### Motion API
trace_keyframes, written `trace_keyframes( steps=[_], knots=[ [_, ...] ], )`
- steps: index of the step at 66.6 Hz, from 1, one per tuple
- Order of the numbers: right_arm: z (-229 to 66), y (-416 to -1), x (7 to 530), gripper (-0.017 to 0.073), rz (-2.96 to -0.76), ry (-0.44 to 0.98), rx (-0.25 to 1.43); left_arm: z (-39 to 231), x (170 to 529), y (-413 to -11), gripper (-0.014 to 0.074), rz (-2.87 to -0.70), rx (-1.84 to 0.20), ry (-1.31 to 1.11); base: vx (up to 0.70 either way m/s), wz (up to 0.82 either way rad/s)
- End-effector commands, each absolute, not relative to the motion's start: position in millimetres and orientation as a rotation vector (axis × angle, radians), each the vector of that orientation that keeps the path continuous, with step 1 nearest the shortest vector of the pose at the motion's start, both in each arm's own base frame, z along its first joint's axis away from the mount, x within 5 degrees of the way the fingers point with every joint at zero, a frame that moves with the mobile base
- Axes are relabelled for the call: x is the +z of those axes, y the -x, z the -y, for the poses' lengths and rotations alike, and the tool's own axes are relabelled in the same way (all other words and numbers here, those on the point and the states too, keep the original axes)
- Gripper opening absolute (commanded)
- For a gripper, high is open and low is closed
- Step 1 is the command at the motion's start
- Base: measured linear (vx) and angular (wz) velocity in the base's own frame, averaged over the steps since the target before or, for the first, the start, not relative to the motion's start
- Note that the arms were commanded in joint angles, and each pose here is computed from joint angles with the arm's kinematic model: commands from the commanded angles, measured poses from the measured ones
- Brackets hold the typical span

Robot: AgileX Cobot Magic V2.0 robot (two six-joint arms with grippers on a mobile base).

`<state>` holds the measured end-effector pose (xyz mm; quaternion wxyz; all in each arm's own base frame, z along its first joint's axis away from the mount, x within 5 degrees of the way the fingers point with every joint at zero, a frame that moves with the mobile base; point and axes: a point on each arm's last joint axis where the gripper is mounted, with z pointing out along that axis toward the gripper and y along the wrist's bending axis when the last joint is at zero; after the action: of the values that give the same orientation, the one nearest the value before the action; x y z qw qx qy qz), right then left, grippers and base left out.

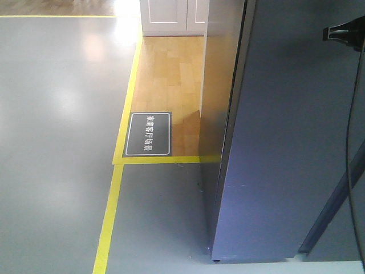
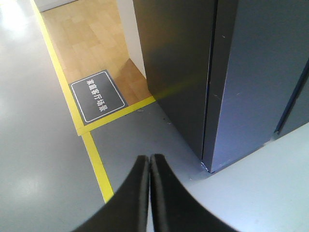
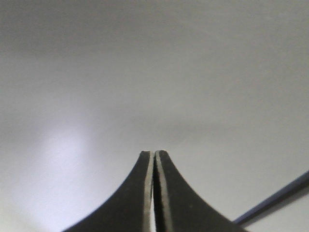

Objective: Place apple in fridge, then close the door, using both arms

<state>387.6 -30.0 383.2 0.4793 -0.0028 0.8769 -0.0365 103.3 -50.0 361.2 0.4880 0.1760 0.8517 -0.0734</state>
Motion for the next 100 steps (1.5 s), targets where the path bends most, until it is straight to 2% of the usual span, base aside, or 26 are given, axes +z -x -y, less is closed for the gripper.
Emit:
trace_keyframes(
  steps=[1,14,22,37,57,80,100],
  knots=[
    [12.7,-349.6,409.1,-0.0003,-2.025,0.06,-0.077,51.0,372.9,-104.1,-0.0006,-1.993,-0.202,-0.421,0.0,0.0],
    [-19.6,-287.0,386.5,-0.0003,-2.062,0.179,-0.023,51.0,372.9,-104.1,-0.0006,-1.993,-0.202,-0.421,0.0,0.0],
    [-29.8,-245.7,371.5,-0.0003,-2.084,0.199,0.031,51.0,372.9,-104.1,-0.0006,-1.993,-0.202,-0.421,0.0,0.0],
    [-22.7,-170.9,347.2,-0.0003,-2.192,0.194,0.037,51.0,372.9,-104.1,-0.0006,-1.993,-0.202,-0.421,0.0,0.0],
    [-10.1,-82.5,323.0,-0.0003,-2.184,0.137,0.065,51.0,372.9,-104.1,-0.0006,-1.993,-0.202,-0.421,0.0,0.0],
    [-3.2,-28.1,313.6,-0.0003,-2.209,0.123,0.082,51.0,372.9,-104.1,-0.0006,-1.993,-0.202,-0.421,0.0,0.0],
    [-4.1,-23.2,314.1,-0.0003,-2.188,0.122,0.108,51.0,372.9,-104.1,-0.0006,-1.993,-0.202,-0.421,0.0,0.0]
  ],
)
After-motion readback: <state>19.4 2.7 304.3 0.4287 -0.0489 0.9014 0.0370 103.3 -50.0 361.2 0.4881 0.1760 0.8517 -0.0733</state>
